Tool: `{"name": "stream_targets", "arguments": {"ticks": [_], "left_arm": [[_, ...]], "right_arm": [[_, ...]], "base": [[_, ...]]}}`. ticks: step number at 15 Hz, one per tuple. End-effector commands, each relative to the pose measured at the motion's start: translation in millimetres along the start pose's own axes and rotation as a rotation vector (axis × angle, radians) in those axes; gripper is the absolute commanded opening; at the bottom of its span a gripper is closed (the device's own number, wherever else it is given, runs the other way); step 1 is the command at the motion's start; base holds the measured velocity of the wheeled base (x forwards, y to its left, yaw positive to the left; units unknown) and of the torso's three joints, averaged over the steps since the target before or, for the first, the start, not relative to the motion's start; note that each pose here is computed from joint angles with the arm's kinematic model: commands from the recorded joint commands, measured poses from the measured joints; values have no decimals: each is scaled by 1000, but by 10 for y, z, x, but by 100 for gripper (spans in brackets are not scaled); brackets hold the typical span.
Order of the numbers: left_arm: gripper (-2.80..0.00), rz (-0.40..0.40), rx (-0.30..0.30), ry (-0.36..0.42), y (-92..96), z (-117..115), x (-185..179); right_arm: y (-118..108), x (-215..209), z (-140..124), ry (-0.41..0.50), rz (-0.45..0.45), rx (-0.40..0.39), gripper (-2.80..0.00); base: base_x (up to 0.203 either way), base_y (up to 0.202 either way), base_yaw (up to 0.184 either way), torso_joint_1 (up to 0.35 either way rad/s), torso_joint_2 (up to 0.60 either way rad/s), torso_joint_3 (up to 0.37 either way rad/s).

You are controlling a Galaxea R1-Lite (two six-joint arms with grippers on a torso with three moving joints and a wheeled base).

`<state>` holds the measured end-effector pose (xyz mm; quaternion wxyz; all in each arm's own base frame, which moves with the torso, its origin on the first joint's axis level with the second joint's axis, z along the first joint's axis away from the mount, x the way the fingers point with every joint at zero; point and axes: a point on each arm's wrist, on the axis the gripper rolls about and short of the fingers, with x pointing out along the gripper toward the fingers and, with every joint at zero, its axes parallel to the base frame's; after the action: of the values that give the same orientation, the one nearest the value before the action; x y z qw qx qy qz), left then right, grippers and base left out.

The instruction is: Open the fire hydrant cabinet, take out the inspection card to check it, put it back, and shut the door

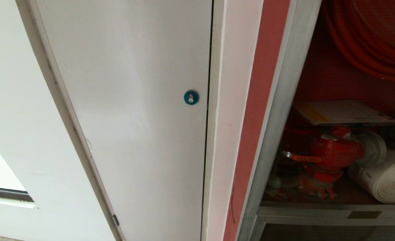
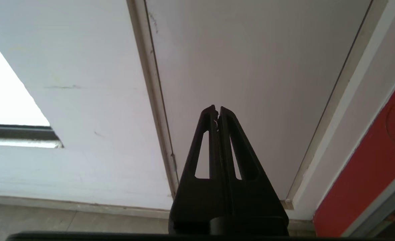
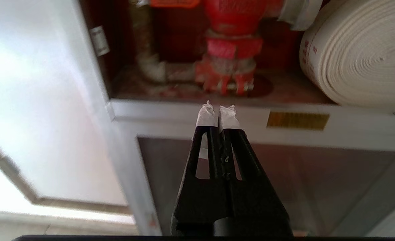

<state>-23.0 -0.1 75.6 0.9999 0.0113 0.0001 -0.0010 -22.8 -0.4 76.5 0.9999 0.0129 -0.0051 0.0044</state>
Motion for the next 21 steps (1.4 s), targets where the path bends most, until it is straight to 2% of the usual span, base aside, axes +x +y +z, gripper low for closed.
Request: {"name": "stream_targets", "arguments": {"ticks": [1, 3, 21], "left_arm": [[-280, 0, 0, 1, 0, 0, 1], [-280, 2, -3, 1, 0, 0, 1], [-280, 2, -6, 1, 0, 0, 1]], "right_arm": [[-1, 5, -12, 6, 0, 0, -280], [-1, 5, -12, 6, 0, 0, -280], [-1, 5, -12, 6, -1, 8, -280]], "base": [[195, 0, -1, 3, 2, 9], [150, 0, 1, 7, 0, -2], [0, 0, 0, 0, 0, 0]]}}
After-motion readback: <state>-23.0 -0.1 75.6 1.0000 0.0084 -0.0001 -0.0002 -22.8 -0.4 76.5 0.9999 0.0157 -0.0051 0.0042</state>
